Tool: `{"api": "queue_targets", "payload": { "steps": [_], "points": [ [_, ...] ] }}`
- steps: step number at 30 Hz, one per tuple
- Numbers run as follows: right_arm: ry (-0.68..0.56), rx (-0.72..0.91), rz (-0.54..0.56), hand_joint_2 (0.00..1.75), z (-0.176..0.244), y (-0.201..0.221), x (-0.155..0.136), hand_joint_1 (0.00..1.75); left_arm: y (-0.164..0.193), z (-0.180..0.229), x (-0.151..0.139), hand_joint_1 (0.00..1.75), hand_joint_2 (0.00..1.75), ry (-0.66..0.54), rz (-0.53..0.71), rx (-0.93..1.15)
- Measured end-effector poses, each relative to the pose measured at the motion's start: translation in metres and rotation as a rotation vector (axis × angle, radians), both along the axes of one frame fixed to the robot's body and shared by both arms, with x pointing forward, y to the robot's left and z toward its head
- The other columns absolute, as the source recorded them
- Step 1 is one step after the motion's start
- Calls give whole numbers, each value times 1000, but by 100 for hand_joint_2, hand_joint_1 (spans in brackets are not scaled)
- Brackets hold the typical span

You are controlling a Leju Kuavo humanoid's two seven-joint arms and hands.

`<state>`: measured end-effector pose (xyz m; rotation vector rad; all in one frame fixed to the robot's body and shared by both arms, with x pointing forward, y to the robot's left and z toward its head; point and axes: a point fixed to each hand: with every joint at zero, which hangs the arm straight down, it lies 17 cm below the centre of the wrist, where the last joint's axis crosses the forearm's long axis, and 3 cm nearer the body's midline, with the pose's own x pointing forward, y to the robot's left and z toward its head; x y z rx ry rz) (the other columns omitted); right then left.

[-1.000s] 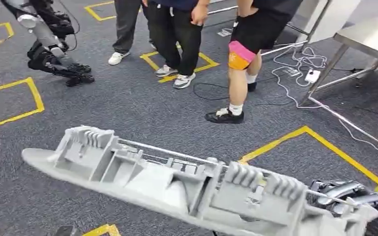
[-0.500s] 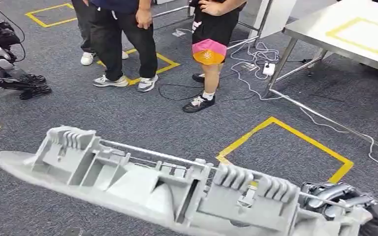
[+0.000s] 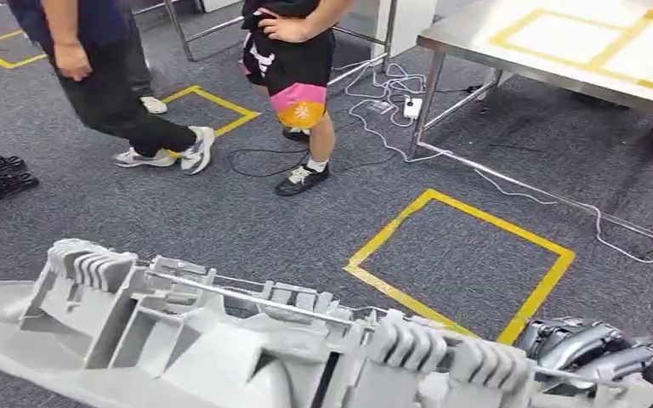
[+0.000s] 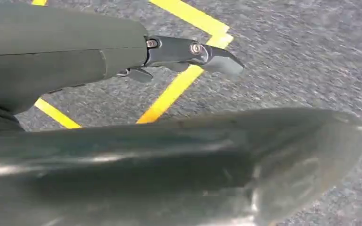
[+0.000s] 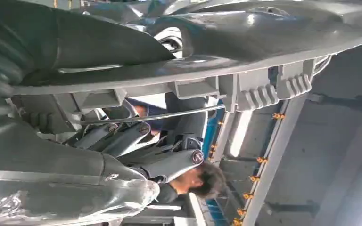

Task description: Take the parts from the cabinet and place them on the table.

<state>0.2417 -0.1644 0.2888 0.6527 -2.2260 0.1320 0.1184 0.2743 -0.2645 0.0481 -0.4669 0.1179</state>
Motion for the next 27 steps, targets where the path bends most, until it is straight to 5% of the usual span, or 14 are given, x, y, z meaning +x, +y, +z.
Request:
{"api": "queue_targets", "payload": {
  "steps": [27],
  "points": [
    [1, 13, 49, 175, 5, 15, 5, 175, -5, 1, 0, 0, 0, -17, -9, 1]
  ]
}}
